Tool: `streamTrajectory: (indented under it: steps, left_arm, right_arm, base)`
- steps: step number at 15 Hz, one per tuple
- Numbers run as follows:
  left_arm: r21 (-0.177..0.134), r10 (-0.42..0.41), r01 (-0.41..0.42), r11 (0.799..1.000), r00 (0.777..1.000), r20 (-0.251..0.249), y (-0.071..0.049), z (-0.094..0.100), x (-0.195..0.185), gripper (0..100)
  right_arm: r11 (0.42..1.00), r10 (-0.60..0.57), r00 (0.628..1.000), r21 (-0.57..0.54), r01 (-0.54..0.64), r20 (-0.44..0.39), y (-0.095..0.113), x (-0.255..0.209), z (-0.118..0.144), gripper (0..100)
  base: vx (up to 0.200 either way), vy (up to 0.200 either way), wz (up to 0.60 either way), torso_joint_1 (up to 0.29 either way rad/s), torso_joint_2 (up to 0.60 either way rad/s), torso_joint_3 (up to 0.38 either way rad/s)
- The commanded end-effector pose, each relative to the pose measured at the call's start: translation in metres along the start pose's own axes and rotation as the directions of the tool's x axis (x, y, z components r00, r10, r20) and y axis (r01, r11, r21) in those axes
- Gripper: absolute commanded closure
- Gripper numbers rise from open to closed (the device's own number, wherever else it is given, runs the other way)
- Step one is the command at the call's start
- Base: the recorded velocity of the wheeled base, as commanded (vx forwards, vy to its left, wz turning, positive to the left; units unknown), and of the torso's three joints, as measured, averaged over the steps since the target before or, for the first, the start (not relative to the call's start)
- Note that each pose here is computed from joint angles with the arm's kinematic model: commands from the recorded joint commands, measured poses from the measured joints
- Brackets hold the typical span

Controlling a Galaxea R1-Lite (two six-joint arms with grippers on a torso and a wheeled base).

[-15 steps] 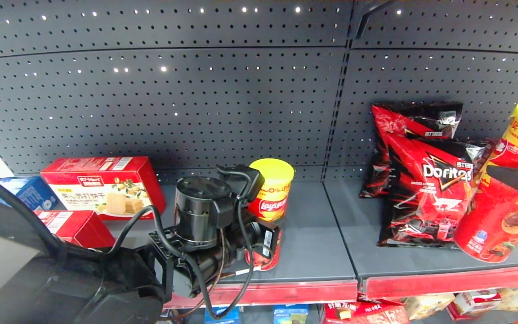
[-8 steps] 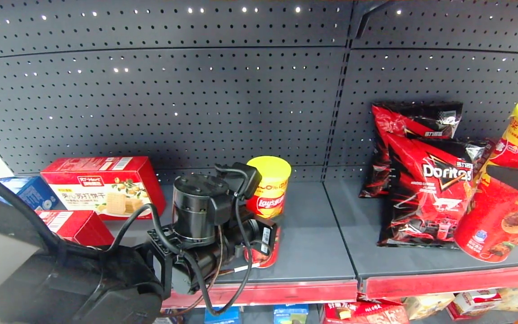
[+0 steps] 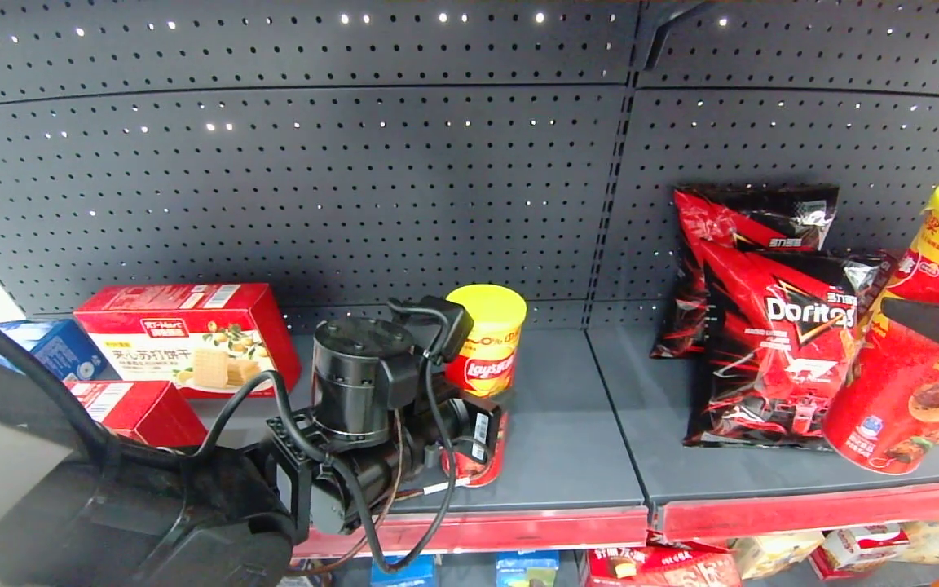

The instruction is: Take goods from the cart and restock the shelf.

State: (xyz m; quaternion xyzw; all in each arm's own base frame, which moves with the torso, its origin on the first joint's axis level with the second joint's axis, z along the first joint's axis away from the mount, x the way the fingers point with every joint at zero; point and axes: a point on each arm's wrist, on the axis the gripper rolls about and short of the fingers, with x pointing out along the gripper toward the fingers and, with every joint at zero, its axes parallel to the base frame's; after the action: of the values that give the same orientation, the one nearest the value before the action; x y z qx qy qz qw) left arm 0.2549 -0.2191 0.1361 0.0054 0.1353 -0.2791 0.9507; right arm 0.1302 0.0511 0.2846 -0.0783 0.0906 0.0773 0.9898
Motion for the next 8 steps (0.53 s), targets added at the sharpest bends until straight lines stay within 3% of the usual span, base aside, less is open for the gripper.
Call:
streamTrajectory:
  steps: [1,8]
  left_arm:
    - [0.0,0.0,0.0,1.0,1.0,0.0,-0.0001,0.0001,0.0001,100]
    - [0.002,-0.007,0.007,1.0,1.0,0.003,-0.003,0.0001,-0.0012,100]
  right_arm:
    - [1.0,0.0,1.0,-0.001,0.0,0.002,-0.0001,-0.0005,0.0002,100]
    - [1.0,-0.007,1.0,0.003,0.007,0.007,-0.002,-0.0059,-0.0028,100]
  base:
    - [0.0,0.0,0.0,0.0,0.0,0.0]
    - [0.0,0.0,0.0,0.0,0.0,0.0]
